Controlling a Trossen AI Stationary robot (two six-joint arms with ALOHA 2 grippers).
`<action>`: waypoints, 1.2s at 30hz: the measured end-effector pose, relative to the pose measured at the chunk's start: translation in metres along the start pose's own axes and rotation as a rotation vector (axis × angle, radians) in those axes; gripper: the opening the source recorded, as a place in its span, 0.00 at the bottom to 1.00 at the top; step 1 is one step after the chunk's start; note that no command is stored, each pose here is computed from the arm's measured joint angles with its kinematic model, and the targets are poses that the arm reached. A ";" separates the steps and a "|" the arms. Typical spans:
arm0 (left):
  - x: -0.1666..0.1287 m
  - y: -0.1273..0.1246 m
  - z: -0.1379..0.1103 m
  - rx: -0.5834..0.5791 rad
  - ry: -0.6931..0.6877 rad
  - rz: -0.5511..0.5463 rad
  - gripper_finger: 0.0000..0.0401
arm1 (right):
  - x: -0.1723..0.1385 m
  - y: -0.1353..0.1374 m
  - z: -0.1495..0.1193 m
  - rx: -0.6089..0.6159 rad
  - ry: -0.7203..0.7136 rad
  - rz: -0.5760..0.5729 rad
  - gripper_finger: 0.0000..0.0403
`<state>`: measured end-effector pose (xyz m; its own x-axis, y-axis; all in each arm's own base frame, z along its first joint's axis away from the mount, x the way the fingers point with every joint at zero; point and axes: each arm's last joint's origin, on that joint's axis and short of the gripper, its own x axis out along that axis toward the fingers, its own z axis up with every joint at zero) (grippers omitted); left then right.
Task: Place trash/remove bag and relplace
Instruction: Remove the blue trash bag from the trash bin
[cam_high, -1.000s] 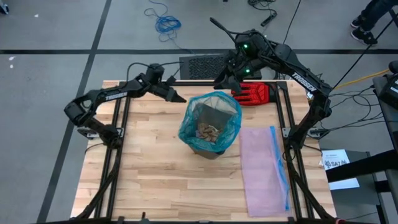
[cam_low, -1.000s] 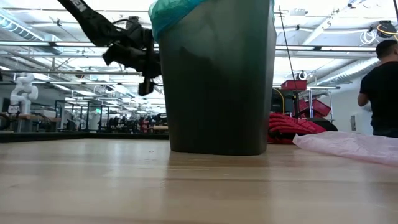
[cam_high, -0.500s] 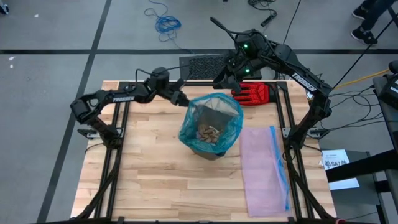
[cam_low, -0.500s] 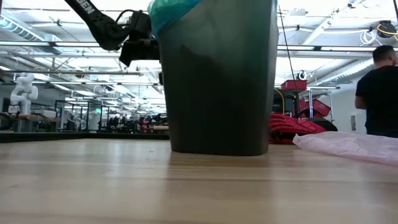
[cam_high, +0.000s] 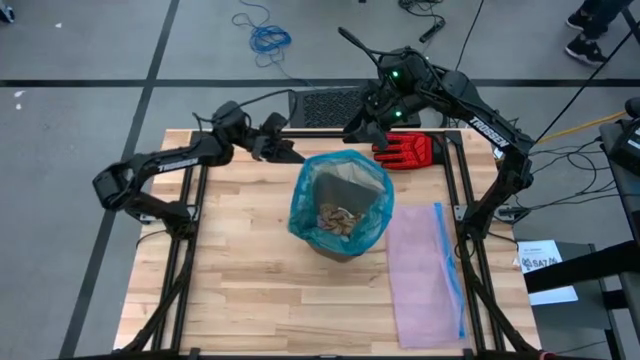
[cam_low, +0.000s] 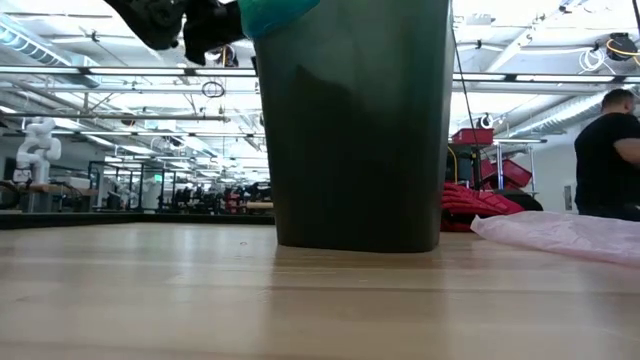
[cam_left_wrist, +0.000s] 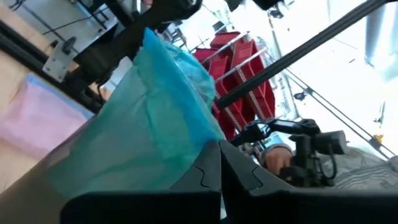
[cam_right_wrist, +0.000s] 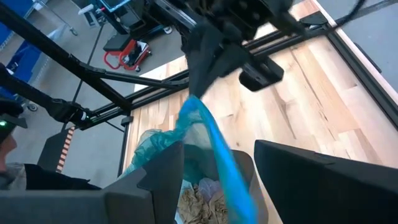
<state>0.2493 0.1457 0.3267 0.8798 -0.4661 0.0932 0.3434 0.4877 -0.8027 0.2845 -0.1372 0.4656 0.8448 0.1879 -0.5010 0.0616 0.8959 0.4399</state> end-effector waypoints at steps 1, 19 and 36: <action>0.000 -0.003 -0.001 0.006 -0.001 -0.004 0.00 | 0.000 0.000 0.000 0.003 0.003 -0.001 0.47; -0.027 -0.044 0.006 0.029 -0.088 0.091 0.00 | -0.001 -0.002 -0.008 0.038 0.066 -0.041 0.52; -0.006 0.013 -0.036 -0.020 0.180 0.319 0.00 | -0.001 -0.003 -0.007 0.015 0.060 -0.077 0.52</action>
<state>0.2369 0.1284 0.2945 0.8692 -0.4158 -0.2677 0.0527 0.6162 -0.7858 0.2800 -0.1367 0.4593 0.8037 0.1431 -0.5776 0.1334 0.9026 0.4093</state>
